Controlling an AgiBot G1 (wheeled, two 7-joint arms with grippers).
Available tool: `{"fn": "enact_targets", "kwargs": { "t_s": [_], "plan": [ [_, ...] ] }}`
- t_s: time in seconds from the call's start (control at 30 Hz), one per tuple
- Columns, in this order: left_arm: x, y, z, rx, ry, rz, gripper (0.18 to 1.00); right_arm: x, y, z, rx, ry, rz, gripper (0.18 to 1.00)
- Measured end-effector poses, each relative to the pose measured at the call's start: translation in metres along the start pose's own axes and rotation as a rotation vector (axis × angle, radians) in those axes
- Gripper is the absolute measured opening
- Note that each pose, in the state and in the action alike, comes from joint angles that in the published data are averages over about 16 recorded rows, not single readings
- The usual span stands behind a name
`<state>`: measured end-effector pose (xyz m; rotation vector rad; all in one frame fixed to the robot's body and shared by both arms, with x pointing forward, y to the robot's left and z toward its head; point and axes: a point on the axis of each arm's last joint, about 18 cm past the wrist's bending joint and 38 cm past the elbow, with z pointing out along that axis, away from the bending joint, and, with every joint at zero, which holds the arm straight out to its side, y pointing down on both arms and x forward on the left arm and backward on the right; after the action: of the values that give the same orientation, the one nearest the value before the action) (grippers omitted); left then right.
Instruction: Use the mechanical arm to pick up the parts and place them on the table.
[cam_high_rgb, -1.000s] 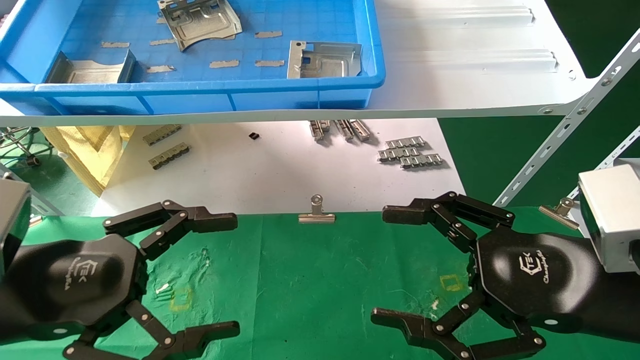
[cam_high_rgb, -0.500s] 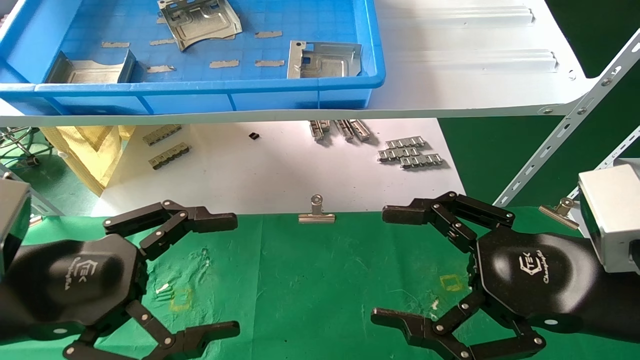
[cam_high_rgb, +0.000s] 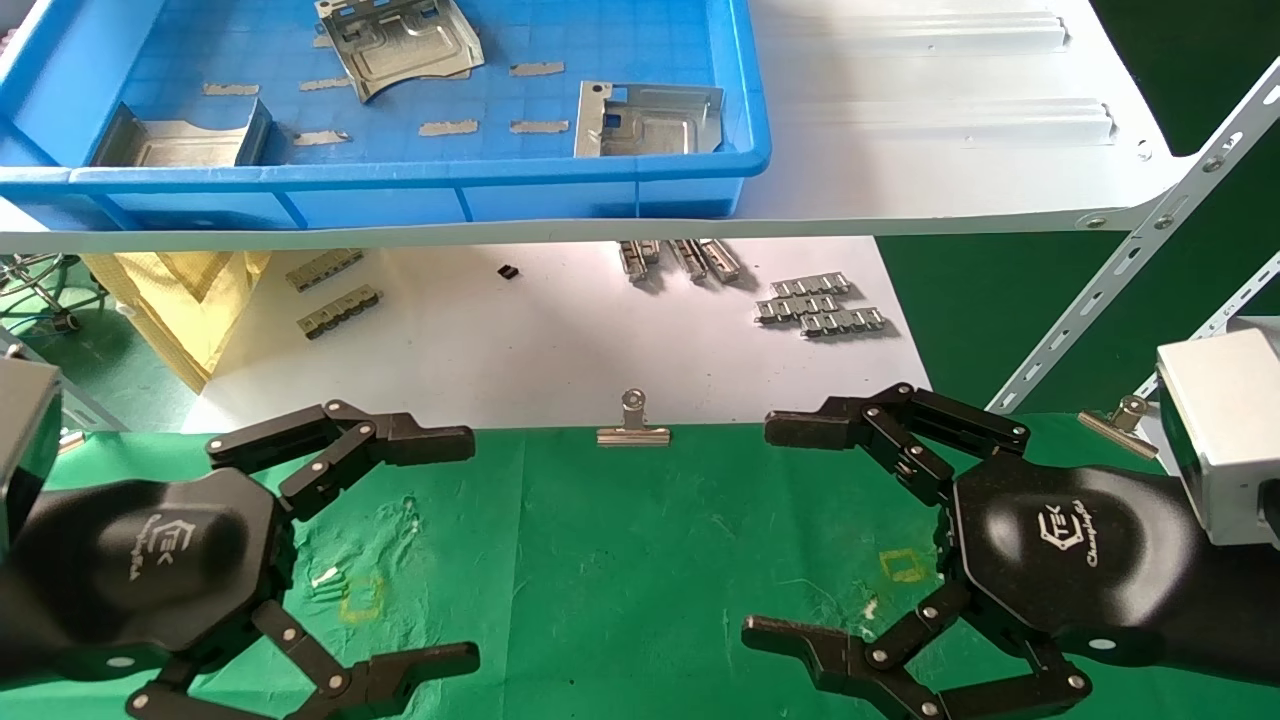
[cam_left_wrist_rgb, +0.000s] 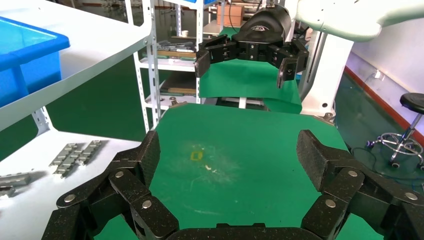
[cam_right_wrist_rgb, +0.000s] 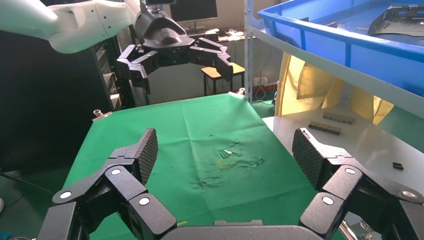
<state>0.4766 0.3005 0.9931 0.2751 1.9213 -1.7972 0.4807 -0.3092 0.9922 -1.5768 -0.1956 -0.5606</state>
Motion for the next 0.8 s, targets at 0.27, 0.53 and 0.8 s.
{"fn": "enact_targets", "kwargs": {
  "t_s": [0.27,0.53,0.8],
  "plan": [
    [0.0000,0.0000,0.0000,0.000,0.000,0.000,1.001,0.0000,0.0000,0.0000,0.000,0.000,0.000,1.000],
    [0.0000,0.0000,0.0000,0.000,0.000,0.000,1.001,0.0000,0.0000,0.0000,0.000,0.000,0.000,1.000],
    [0.0000,0.0000,0.0000,0.000,0.000,0.000,1.001,0.0000,0.0000,0.0000,0.000,0.000,0.000,1.000]
  ]
}}
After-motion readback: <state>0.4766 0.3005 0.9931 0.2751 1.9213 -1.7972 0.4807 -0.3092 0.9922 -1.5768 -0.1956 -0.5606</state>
